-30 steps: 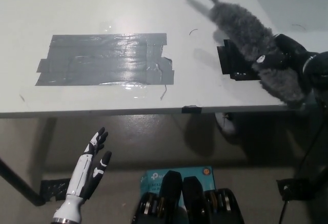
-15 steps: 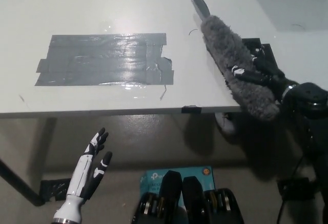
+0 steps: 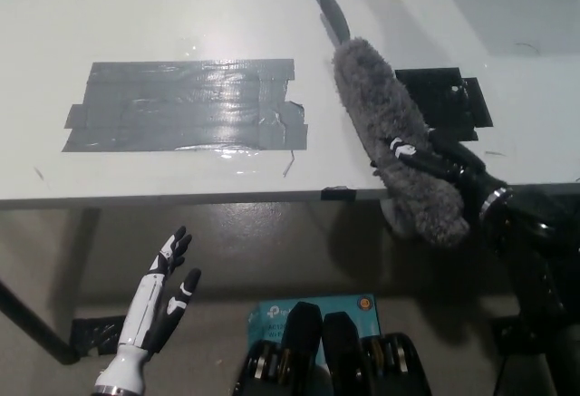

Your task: A grey duster is kept infront of the robot in the middle of the table and the robot extends its right arm to grab the duster, picks it up and hands it to a person

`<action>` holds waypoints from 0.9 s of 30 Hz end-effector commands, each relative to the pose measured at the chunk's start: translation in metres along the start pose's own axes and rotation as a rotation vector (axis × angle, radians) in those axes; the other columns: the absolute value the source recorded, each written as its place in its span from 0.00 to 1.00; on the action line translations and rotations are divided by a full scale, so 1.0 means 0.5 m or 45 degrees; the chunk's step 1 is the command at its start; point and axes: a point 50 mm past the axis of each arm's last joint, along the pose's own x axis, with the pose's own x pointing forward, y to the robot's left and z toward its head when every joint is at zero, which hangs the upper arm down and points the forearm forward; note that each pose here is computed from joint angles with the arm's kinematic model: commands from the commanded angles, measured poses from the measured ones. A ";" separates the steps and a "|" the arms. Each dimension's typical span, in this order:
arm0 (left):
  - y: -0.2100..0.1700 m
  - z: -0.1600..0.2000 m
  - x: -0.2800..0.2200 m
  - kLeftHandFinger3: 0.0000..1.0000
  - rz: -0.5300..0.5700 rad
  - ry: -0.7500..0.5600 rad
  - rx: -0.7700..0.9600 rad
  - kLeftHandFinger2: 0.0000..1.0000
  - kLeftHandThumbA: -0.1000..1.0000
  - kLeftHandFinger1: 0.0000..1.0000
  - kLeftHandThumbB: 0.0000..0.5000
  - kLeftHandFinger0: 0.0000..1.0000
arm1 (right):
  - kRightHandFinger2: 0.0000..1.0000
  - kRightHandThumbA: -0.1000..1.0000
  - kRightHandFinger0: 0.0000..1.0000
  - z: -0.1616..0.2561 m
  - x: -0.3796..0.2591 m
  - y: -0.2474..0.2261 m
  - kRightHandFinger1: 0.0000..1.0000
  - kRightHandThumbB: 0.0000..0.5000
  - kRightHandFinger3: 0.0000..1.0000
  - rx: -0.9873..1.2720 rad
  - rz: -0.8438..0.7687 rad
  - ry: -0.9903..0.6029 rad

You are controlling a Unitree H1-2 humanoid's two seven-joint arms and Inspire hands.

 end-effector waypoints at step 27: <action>0.022 0.033 0.042 1.00 0.035 -0.107 0.023 1.00 0.92 1.00 0.45 1.00 | 0.95 0.00 0.00 0.128 -0.058 0.167 0.51 0.19 1.00 0.702 0.459 -0.260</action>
